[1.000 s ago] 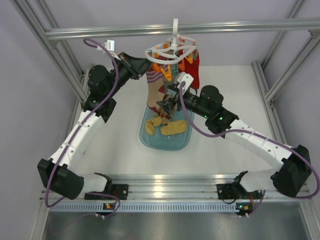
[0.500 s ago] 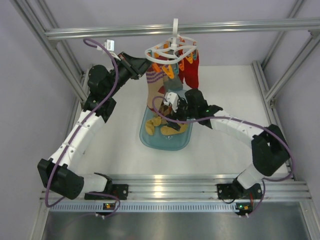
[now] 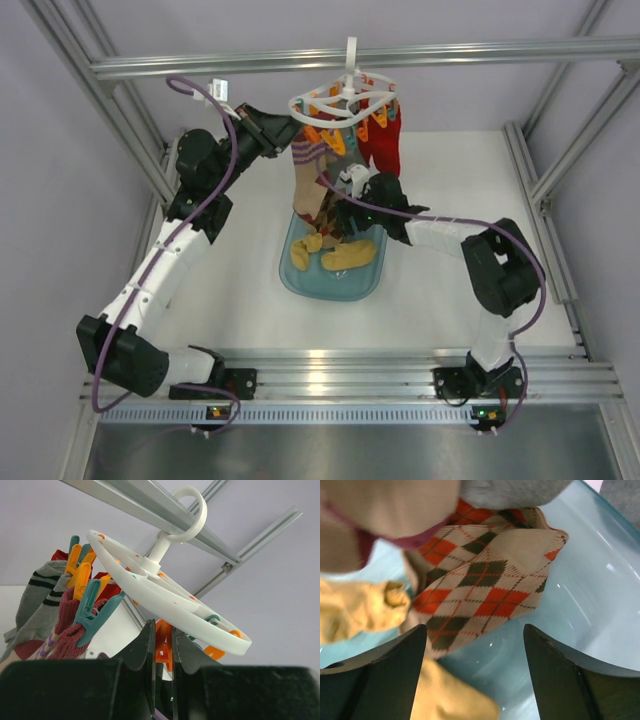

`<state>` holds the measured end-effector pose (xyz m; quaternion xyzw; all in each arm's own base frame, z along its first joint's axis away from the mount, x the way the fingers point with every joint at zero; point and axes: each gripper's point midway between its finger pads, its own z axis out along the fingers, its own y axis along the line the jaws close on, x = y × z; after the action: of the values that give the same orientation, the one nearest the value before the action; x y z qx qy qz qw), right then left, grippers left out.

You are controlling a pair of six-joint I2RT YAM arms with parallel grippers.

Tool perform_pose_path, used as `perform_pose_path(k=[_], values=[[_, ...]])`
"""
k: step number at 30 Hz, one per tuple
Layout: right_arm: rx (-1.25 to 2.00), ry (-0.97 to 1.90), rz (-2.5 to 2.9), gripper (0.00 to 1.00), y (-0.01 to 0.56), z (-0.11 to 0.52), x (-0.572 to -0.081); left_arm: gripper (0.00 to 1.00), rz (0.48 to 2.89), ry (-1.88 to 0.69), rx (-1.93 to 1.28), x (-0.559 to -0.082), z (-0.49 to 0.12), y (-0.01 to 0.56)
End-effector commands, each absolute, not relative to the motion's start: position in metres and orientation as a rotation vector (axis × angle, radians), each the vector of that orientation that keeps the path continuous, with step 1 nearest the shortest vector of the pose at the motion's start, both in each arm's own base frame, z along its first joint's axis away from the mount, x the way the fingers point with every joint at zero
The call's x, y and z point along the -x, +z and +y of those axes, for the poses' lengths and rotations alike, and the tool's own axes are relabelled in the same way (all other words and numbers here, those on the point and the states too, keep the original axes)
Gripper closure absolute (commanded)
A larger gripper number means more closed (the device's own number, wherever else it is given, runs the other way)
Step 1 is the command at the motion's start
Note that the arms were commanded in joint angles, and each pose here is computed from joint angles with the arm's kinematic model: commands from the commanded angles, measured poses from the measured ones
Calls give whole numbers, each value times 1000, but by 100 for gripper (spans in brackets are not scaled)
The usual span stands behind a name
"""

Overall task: Clip the socks to the hanger
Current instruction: Move the bin to the center of the board.

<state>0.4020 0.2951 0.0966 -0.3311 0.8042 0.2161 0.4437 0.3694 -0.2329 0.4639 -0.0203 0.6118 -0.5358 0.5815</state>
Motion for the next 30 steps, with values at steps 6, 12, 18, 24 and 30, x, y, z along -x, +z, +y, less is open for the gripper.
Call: perform_pose_path(k=[6, 12, 18, 24, 30], values=[[598, 511, 2028, 28, 92, 312, -452, 100, 1474, -1218, 101, -391, -236, 446], [679, 457, 2095, 48, 68, 312, -446, 100, 1480, -1217, 108, -394, -236, 443], [759, 439, 2137, 77, 57, 305, -432, 100, 1476, -1213, 100, -392, -236, 444], [861, 579, 1991, 60, 102, 309, -407, 100, 1478, -1211, 97, -390, -235, 444], [995, 694, 1871, 32, 144, 310, -377, 100, 1475, -1212, 95, -388, -235, 444]])
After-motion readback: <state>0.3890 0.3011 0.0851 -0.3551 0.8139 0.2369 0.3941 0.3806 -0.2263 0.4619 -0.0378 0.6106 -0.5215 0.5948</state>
